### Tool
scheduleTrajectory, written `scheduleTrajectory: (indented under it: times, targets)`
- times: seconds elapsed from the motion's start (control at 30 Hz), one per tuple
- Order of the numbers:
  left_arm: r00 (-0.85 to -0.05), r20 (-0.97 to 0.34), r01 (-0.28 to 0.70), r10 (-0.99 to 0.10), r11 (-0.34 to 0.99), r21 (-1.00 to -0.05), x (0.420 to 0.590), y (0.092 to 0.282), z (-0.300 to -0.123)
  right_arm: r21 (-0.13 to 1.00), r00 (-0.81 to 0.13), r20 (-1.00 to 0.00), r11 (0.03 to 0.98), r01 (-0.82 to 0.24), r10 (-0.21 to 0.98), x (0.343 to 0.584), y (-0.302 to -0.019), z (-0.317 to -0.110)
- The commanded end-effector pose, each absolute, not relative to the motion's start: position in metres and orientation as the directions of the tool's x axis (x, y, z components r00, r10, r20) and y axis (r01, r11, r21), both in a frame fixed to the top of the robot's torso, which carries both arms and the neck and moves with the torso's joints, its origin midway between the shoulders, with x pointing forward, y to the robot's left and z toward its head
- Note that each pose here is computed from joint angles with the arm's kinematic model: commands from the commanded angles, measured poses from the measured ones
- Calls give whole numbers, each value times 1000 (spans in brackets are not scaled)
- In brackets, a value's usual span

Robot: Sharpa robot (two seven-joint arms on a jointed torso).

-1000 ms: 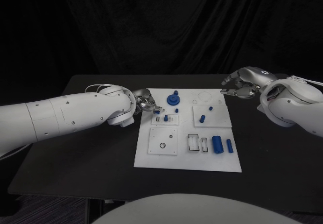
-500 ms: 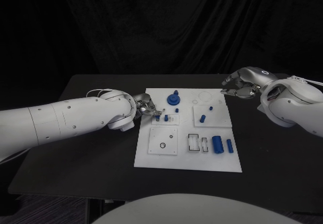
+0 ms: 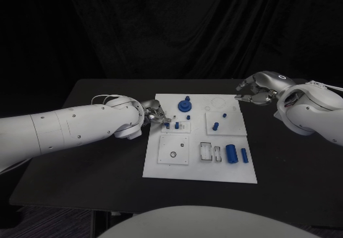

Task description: Assemble the parts on the task board

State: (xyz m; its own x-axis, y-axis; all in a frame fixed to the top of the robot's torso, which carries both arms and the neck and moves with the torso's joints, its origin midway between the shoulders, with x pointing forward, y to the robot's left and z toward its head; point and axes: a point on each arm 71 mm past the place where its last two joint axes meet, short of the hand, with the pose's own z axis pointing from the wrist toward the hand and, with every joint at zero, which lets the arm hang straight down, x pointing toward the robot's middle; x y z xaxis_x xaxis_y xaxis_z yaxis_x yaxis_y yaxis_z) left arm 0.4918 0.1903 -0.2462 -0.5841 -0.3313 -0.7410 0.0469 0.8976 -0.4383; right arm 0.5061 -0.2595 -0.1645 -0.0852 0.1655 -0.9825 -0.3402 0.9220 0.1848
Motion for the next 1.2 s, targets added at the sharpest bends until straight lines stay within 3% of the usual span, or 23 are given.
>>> scheduleTrajectory:
  times: [0.03, 1.2]
  targets:
    - [-577, -750, 67, -322, 897, -436, 491, 189, -246, 182, -88, -983, 927, -327, 162, 506, -261, -166]
    - [-596, -741, 73, -310, 898, -434, 488, 186, -249, 181, -96, -983, 929, -323, 158, 506, -260, -167]
